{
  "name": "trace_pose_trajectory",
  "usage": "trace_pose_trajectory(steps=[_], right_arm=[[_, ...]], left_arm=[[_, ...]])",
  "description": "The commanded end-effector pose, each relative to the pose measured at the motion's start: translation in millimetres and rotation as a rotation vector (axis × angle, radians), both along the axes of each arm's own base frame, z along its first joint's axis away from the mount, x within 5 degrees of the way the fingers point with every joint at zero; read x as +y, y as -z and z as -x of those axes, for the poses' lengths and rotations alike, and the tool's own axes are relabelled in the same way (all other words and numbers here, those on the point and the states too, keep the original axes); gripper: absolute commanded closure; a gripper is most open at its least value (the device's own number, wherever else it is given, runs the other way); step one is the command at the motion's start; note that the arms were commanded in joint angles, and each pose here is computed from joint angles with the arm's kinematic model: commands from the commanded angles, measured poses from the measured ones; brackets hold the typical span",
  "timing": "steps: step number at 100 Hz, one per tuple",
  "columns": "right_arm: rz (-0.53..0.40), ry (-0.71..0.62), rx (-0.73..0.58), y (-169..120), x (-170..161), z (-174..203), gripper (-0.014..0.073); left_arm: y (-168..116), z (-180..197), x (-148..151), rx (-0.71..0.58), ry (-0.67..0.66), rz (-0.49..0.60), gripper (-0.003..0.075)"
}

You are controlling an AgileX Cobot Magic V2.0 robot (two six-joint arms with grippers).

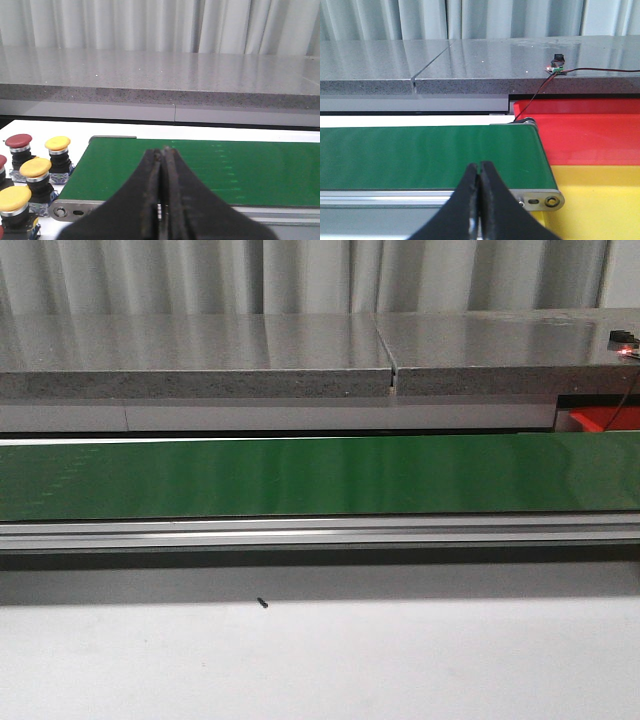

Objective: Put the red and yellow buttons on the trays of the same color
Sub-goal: 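Move the left gripper down over the red and yellow buttons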

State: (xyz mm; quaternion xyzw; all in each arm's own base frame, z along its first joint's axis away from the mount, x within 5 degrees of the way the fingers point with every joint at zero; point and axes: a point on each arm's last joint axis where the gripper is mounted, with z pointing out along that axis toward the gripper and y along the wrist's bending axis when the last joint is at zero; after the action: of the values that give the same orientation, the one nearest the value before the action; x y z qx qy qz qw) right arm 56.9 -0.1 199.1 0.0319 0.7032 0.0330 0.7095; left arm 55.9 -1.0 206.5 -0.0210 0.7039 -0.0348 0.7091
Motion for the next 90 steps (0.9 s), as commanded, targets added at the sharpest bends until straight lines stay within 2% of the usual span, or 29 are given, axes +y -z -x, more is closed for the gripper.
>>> trace_pose_trajectory(steps=[1, 81, 90], right_arm=[[0.011, 0.002, -0.111, -13.2, 0.1, 2.8, 0.0686], [0.011, 0.002, -0.111, -13.2, 0.1, 2.8, 0.0686], [0.011, 0.002, -0.111, -13.2, 0.1, 2.8, 0.0686]], left_arm=[[1.3, 1.5, -0.1, -0.086, 0.001, 0.016, 0.0741], [0.0, 1.7, -0.1, -0.09, 0.001, 0.016, 0.0741], [-3.8, 2.8, 0.0, -0.054, 0.001, 0.015, 0.0741]])
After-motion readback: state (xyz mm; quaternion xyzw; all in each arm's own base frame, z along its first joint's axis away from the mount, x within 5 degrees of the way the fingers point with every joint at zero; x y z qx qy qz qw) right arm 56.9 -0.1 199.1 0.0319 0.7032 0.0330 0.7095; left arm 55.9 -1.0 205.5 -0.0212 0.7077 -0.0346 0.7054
